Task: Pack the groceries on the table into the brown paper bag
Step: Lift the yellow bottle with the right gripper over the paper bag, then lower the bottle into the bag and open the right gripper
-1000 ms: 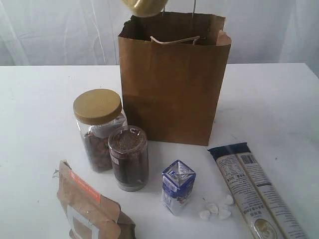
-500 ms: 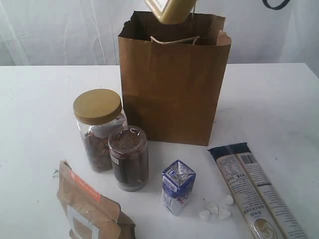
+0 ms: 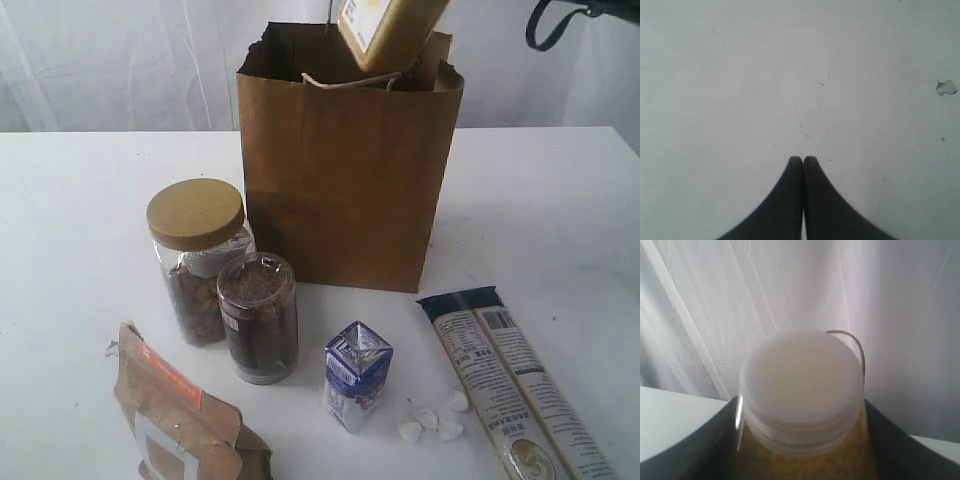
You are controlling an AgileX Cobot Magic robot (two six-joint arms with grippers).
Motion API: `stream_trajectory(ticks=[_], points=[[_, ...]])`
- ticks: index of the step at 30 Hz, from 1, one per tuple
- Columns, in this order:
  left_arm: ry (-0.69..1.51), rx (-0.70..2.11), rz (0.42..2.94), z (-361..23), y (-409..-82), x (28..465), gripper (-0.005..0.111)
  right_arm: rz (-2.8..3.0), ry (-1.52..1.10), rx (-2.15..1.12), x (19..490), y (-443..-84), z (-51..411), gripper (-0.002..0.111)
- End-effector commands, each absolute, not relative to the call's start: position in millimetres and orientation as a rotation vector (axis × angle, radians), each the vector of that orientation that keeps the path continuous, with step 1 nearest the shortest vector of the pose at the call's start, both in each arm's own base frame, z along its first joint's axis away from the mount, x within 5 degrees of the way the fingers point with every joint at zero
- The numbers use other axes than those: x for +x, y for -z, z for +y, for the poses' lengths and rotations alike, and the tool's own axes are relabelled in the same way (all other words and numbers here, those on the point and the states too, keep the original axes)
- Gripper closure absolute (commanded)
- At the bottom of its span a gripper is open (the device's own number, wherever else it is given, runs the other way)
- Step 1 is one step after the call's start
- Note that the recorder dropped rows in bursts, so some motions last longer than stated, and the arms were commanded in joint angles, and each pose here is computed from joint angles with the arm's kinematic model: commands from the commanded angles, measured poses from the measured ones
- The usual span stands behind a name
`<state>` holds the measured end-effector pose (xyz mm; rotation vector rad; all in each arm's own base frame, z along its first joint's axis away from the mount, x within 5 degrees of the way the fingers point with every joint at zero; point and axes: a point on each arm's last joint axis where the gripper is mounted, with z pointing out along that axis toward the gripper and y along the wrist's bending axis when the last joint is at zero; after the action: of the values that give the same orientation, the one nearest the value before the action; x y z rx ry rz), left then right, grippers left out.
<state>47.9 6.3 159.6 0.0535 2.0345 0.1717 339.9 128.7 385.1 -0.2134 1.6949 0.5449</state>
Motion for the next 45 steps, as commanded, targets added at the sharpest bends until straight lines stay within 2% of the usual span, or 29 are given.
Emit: stream_trajectory(ticks=[1,10,15,17,36,39,45], points=[[-0.166,0.056,2.07,6.0,-155.2,46.2,0.107,1.714,-0.548,-0.208,347.8,-377.4,131.4,0.078],[-0.166,0.056,2.07,6.0,-155.2,46.2,0.107,1.797,-0.534,-0.203,366.3,-346.7,136.9,0.078],[-0.166,0.056,2.07,6.0,-155.2,46.2,0.107,1.821,-0.528,-0.199,371.3,-337.5,138.2,0.062],[-0.166,0.056,2.07,6.0,-155.2,46.2,0.107,1.826,-0.526,-0.198,372.2,-335.8,138.3,0.06],[-0.166,0.056,2.07,6.0,-155.2,46.2,0.107,1.827,-0.543,-0.202,372.1,-335.1,139.6,0.059],[-0.166,0.056,2.07,6.0,-155.2,46.2,0.107,1.826,-0.55,-0.208,371.9,-335.3,140.3,0.053],[-0.166,0.056,2.07,6.0,-155.2,46.2,0.107,1.825,-0.552,-0.209,371.8,-335.3,140.4,0.03]])
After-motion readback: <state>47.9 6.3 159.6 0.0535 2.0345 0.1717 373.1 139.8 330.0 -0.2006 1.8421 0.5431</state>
